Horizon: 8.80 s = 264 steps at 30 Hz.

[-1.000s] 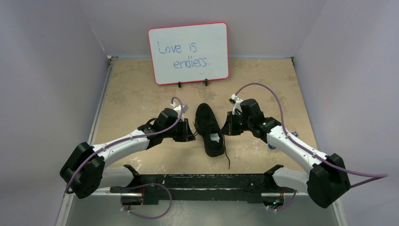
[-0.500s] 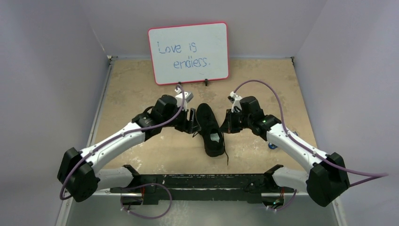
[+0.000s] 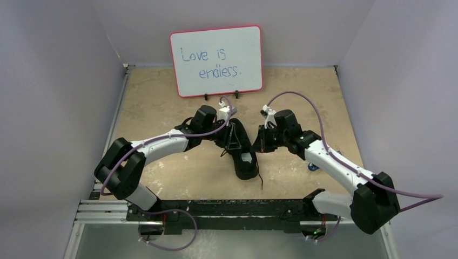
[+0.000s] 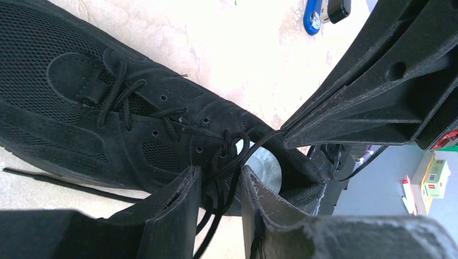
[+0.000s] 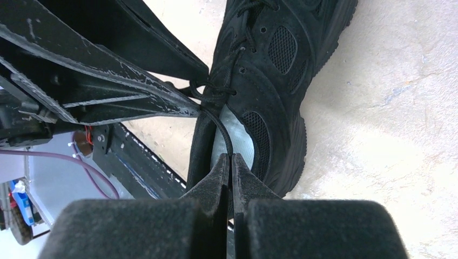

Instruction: Tie the shoes

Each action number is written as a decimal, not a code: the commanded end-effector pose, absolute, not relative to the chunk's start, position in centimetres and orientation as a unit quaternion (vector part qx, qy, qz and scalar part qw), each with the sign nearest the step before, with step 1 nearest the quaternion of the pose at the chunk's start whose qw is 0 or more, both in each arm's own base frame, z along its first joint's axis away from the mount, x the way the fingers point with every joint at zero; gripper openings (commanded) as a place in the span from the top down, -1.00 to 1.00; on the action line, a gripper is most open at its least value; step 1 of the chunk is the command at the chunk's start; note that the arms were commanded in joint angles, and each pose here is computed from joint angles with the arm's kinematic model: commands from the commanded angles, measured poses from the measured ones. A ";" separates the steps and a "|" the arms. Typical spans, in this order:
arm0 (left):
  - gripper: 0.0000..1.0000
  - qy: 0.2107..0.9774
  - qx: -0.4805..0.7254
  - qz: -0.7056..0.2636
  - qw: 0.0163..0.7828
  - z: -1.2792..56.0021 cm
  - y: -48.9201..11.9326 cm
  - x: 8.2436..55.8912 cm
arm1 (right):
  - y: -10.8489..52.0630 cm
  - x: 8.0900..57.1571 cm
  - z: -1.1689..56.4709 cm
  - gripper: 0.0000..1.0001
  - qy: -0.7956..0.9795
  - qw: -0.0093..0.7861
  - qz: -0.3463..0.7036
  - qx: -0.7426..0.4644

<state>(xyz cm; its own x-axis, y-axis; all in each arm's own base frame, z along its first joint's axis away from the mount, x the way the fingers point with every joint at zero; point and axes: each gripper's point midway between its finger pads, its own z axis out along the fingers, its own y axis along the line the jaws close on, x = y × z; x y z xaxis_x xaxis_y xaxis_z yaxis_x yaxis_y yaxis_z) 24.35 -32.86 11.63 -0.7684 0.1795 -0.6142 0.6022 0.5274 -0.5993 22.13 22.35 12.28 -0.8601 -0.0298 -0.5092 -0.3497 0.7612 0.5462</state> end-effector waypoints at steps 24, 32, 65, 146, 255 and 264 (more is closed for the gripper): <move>0.31 0.807 0.255 -0.454 0.279 14.2 -33.2 24.5 | 24.9 24.2 14.7 1.00 0.879 0.268 0.389 -0.070; 0.53 0.813 0.245 -0.440 0.294 14.1 -32.9 25.3 | 25.3 24.4 14.0 1.00 0.879 0.257 0.396 -0.069; 1.00 0.807 0.159 -0.429 0.373 15.7 -34.0 28.0 | 23.3 28.6 16.6 0.09 0.853 0.284 0.419 -0.127; 1.00 0.779 0.120 -0.493 0.368 13.8 -35.6 27.7 | 24.1 28.8 14.4 0.57 0.859 0.128 0.488 -0.091; -0.41 0.644 0.098 -0.665 0.366 19.8 -30.8 28.7 | 24.3 27.7 16.1 1.00 0.864 0.158 0.473 -0.067; -0.18 0.638 0.108 -0.675 0.354 18.3 -31.1 26.1 | 24.3 27.9 16.6 1.00 0.865 0.167 0.469 -0.072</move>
<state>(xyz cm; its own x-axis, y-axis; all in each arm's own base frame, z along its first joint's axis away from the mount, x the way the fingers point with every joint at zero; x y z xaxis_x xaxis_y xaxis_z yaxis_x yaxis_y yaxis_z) 28.32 -31.29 15.83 -0.8074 -0.3449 -0.4788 0.4811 0.0850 -0.8725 27.15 24.15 13.78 -0.9617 0.0303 -0.2723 -0.2066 0.5725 0.7935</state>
